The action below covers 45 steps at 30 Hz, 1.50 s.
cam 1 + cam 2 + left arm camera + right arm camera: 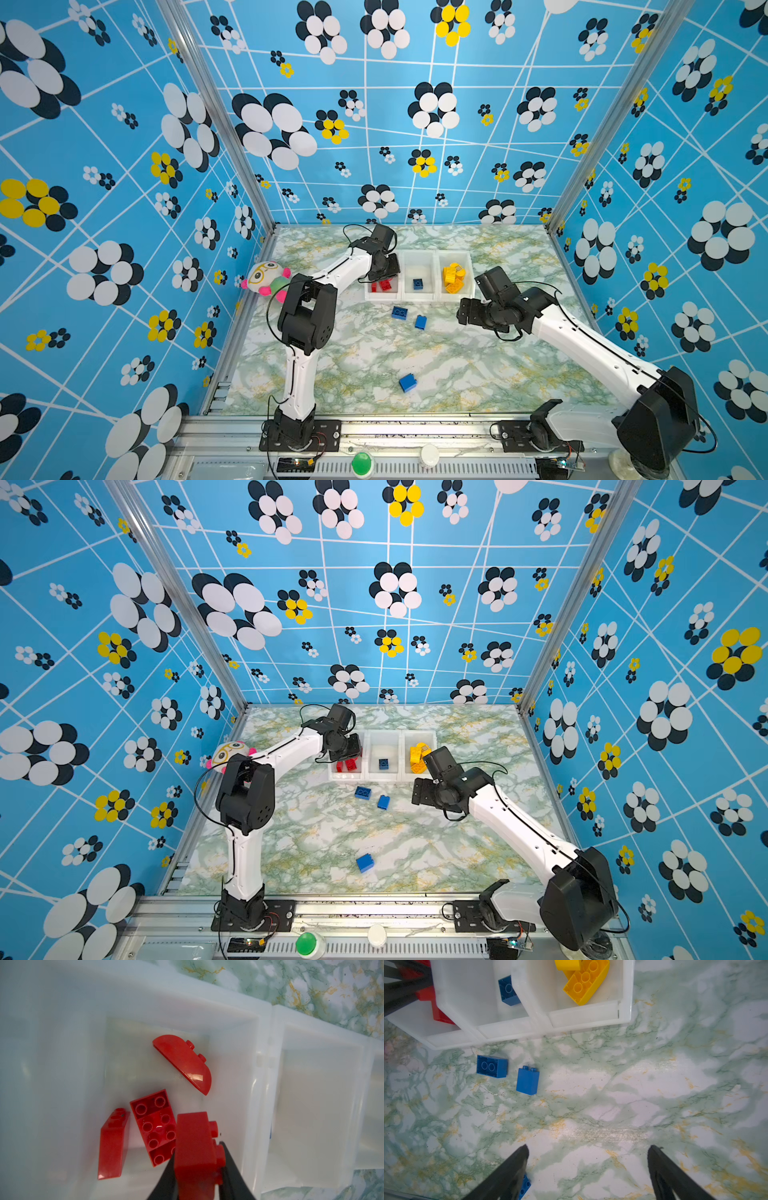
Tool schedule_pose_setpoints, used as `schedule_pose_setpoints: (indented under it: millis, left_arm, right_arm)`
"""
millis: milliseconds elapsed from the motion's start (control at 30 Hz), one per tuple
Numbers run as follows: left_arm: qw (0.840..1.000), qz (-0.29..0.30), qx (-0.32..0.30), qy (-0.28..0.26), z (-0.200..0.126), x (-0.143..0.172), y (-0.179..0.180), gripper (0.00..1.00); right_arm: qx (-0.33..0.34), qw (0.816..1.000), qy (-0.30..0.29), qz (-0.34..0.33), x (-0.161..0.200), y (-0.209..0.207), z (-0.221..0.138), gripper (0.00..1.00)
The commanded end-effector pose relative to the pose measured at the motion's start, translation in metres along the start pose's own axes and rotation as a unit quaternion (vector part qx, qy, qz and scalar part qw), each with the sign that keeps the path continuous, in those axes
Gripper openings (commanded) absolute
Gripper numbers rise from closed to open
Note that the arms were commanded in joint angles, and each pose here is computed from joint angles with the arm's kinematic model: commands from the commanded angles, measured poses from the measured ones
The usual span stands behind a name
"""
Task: Sort the legos into containers by color
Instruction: Place the lego in the container.
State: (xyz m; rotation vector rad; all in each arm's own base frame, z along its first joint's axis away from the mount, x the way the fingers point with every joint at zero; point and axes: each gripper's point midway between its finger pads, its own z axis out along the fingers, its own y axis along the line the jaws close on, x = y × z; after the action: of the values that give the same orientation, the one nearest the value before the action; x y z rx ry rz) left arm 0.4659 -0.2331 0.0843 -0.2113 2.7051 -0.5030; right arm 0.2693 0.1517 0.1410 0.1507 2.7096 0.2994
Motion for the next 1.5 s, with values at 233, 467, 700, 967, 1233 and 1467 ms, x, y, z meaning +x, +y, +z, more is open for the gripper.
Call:
schedule_pose_setpoints:
  millis: [233, 467, 700, 967, 1233, 1467]
  left_arm:
    - [1.0, -0.009, 0.015, -0.007, -0.004, -0.006, -0.003, 0.49]
    - [1.0, -0.009, 0.02, -0.015, -0.014, -0.006, -0.005, 0.54]
    - [0.999, -0.007, 0.033, -0.033, -0.035, -0.007, -0.01, 0.57]
    - [0.997, -0.006, 0.057, -0.052, -0.06, 0.002, -0.012, 0.62]
    - [0.994, -0.003, 0.086, -0.063, -0.087, 0.026, -0.007, 0.69]
    - [0.992, -0.005, 0.109, -0.071, -0.11, 0.053, 0.003, 0.76]
  right_arm:
    - [0.002, 1.0, -0.008, -0.004, -0.004, 0.002, -0.011, 0.92]
    - [-0.001, 1.0, -0.01, -0.003, -0.006, 0.003, -0.013, 0.92]
    - [-0.004, 1.0, -0.007, 0.001, -0.004, 0.004, -0.012, 0.92]
    - [-0.005, 1.0, -0.001, 0.005, -0.001, 0.005, -0.009, 0.92]
    - [-0.007, 1.0, 0.007, 0.0, 0.003, 0.015, 0.0, 0.92]
    - [-0.007, 1.0, 0.012, -0.01, 0.005, 0.03, 0.011, 0.92]
